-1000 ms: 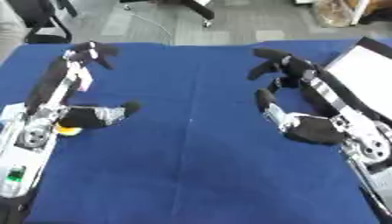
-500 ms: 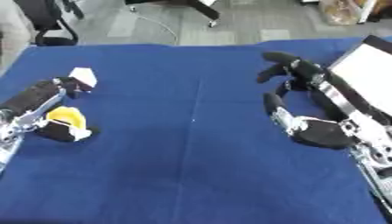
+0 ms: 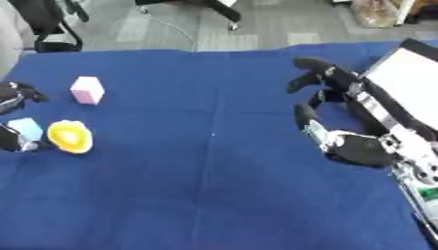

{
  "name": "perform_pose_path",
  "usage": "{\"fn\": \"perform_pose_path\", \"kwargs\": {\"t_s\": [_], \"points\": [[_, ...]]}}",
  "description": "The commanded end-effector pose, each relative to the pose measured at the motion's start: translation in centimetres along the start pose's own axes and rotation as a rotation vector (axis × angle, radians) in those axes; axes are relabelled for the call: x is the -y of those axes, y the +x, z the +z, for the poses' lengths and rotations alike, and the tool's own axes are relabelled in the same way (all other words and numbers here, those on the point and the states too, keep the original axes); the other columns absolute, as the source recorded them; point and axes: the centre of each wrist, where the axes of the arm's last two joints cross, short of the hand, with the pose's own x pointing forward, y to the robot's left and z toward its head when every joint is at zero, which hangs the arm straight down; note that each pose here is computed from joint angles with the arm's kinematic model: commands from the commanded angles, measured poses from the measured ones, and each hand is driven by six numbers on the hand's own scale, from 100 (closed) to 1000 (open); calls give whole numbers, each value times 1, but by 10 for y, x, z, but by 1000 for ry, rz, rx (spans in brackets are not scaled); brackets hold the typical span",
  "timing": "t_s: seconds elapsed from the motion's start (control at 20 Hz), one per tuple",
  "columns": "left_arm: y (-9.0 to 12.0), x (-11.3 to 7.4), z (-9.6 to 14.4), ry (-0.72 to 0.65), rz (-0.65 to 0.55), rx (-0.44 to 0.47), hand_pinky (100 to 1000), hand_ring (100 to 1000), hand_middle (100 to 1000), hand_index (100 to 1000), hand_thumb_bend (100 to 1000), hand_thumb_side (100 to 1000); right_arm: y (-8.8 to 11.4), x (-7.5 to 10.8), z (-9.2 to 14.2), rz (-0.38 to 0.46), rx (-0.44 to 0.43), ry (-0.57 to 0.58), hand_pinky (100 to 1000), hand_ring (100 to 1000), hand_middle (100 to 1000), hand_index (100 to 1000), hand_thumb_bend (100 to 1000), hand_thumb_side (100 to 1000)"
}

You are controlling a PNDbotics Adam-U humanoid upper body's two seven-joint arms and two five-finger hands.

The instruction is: Pick up the objects with one hand, pass them to the other hand, and then place them into the box on the other side of the table.

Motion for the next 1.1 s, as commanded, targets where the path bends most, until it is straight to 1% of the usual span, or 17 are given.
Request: {"fn": "perform_pose_path", "kwargs": {"t_s": [0.05, 0.35, 0.45, 0.75, 0.95, 1.1], "points": [[-15, -16, 7, -28, -23, -28, 780, 664, 742, 851, 541, 287, 7, 5, -3, 16, 31, -12, 501, 808, 668, 934, 100, 516], [-2, -26, 1, -60, 23, 31, 780, 655, 734, 842, 503, 267, 7, 4, -4, 18, 32, -16, 502, 808, 668, 934, 100, 516], [2, -27, -2, -66, 29, 39, 779, 655, 734, 841, 490, 260, 7, 4, -4, 18, 33, -16, 502, 808, 669, 934, 100, 517], [9, -19, -11, -110, 31, 35, 777, 653, 727, 835, 437, 221, 8, 4, -4, 16, 36, -20, 502, 808, 668, 935, 100, 518], [14, -16, -17, -92, 26, 38, 774, 636, 708, 818, 409, 195, 8, 3, -5, 13, 39, -23, 502, 809, 668, 935, 100, 519], [17, -9, -23, -92, 30, 47, 773, 632, 701, 812, 402, 190, 8, 3, -5, 12, 40, -25, 502, 809, 668, 935, 100, 520]]}}
